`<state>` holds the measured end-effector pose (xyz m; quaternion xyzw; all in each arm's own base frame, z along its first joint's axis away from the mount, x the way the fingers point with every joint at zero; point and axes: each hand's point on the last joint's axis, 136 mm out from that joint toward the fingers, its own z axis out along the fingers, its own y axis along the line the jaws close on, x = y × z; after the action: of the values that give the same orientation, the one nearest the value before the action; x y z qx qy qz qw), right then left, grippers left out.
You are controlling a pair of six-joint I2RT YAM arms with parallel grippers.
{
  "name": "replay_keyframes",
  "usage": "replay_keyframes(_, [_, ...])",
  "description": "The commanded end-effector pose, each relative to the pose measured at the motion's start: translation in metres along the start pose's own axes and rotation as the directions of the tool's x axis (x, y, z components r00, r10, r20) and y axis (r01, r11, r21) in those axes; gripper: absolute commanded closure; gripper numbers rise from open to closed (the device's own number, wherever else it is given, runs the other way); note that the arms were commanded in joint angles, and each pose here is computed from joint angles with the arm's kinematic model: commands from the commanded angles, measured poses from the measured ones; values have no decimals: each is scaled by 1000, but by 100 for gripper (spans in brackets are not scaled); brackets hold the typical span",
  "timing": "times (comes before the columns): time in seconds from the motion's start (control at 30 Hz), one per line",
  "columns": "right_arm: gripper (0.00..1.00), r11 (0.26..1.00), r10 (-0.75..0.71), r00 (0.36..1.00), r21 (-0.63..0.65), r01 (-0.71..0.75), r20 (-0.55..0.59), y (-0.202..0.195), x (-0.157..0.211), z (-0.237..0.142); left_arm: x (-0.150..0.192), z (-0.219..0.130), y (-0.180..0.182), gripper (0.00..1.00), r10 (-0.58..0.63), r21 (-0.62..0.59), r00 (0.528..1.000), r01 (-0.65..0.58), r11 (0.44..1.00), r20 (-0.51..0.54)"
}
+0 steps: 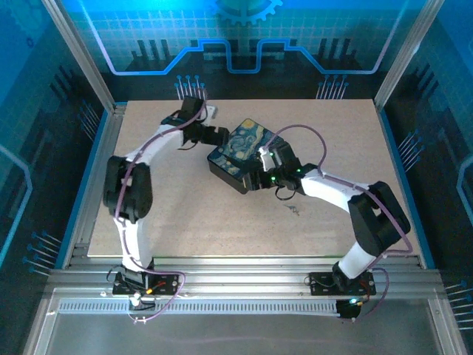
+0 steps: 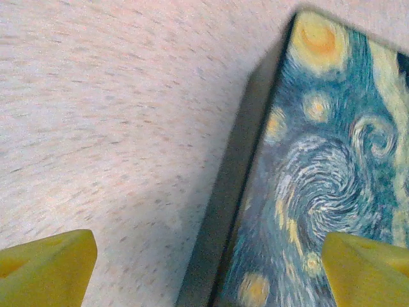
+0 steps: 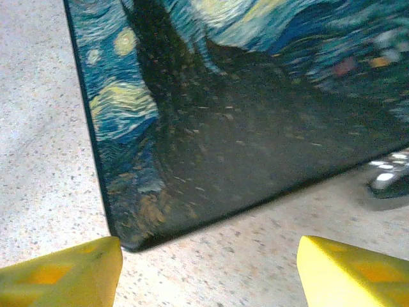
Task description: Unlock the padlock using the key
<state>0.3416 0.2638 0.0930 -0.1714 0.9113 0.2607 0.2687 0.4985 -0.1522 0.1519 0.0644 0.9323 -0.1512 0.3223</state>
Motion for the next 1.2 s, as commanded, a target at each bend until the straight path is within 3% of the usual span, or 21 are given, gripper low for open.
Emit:
replay_keyframes(0.0, [27,995,18,1000,-95,-16,24,30,-12,14,-1,-41,16,8,-221,-56,973,224,973,67])
replay_keyframes(0.3, [26,980,-45,999,-193,49,20,84,-26,51,76,-47,42,8,-451,-161,893,443,882,-15])
replay_keyframes(0.43, [22,980,-81,997,-183,80,4,84,-28,41,91,-51,44,8,-474,-187,880,463,867,-18])
replay_keyframes(0.63, [21,993,-87,994,-87,81,-66,43,8,-16,108,-68,32,8,-442,-174,897,433,884,-17])
replay_keyframes(0.83, [33,990,80,987,126,-63,-137,-36,55,-71,135,-76,9,8,-383,-161,922,370,915,-57])
replay_keyframes(1.0, [43,957,224,965,220,-191,-138,-81,88,-93,150,-78,-13,9,-335,-137,938,321,937,-94])
replay_keyframes(1.17, [47,934,326,930,207,-290,-168,-89,108,-88,161,-76,-33,9,-309,-114,942,296,948,-129])
